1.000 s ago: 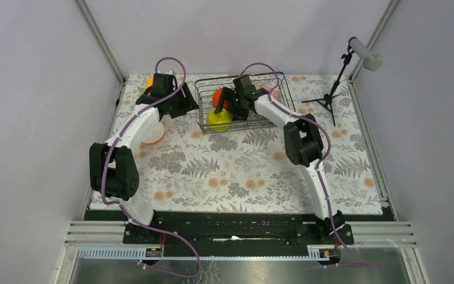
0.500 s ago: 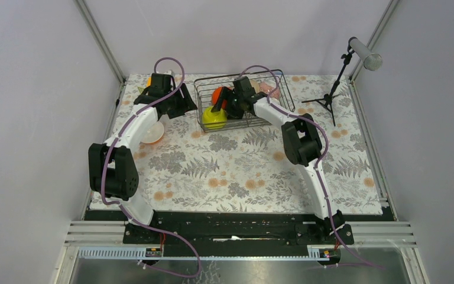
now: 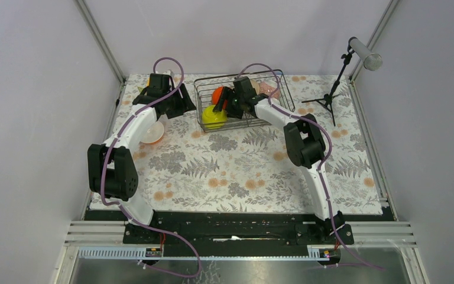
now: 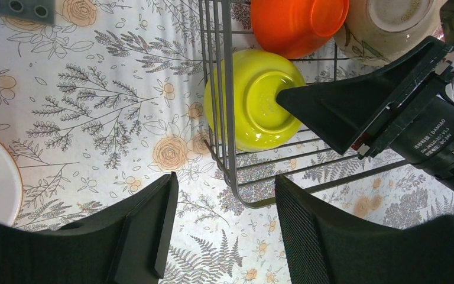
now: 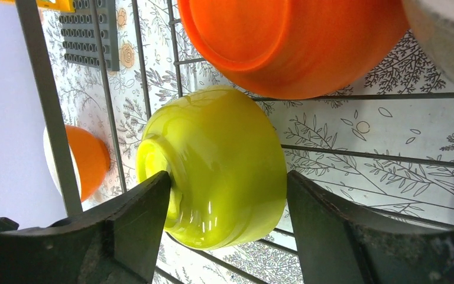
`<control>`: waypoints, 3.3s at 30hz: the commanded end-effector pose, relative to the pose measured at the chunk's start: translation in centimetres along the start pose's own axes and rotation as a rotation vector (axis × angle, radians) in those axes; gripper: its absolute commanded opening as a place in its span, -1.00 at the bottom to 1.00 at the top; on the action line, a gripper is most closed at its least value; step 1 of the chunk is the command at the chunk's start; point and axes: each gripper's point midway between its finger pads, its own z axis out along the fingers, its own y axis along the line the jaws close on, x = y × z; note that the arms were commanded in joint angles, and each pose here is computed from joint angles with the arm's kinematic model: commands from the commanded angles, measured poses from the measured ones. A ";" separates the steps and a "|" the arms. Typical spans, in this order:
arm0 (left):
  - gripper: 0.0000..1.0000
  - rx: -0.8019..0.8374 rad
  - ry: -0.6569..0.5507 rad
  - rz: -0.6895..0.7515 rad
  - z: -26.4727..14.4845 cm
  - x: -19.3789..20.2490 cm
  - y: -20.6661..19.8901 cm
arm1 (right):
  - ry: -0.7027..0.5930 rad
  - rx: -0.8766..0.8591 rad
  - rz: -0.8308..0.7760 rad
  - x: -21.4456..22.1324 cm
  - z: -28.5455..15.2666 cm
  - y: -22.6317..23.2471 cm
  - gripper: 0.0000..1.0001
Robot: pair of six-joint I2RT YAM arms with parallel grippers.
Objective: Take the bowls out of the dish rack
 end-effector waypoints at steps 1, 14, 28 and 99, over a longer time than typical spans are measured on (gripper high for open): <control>0.32 0.037 -0.055 0.029 -1.8 -1.4 -1.0 | -0.088 -0.002 -0.088 -2.3 -3.2 2.6 0.24; 0.32 0.047 -0.055 0.030 -1.8 -1.4 -1.2 | -0.131 -0.030 -0.116 -3.7 -5.1 4.3 0.00; 0.43 0.157 -0.071 -0.014 -2.6 -1.8 -2.7 | -0.233 -0.071 -0.112 -7.0 -8.7 7.2 -0.07; -0.60 1.248 -0.084 -0.298 -13.8 -3.6 -12.6 | -0.070 -0.776 0.028 -4.2 -20.0 15.8 0.04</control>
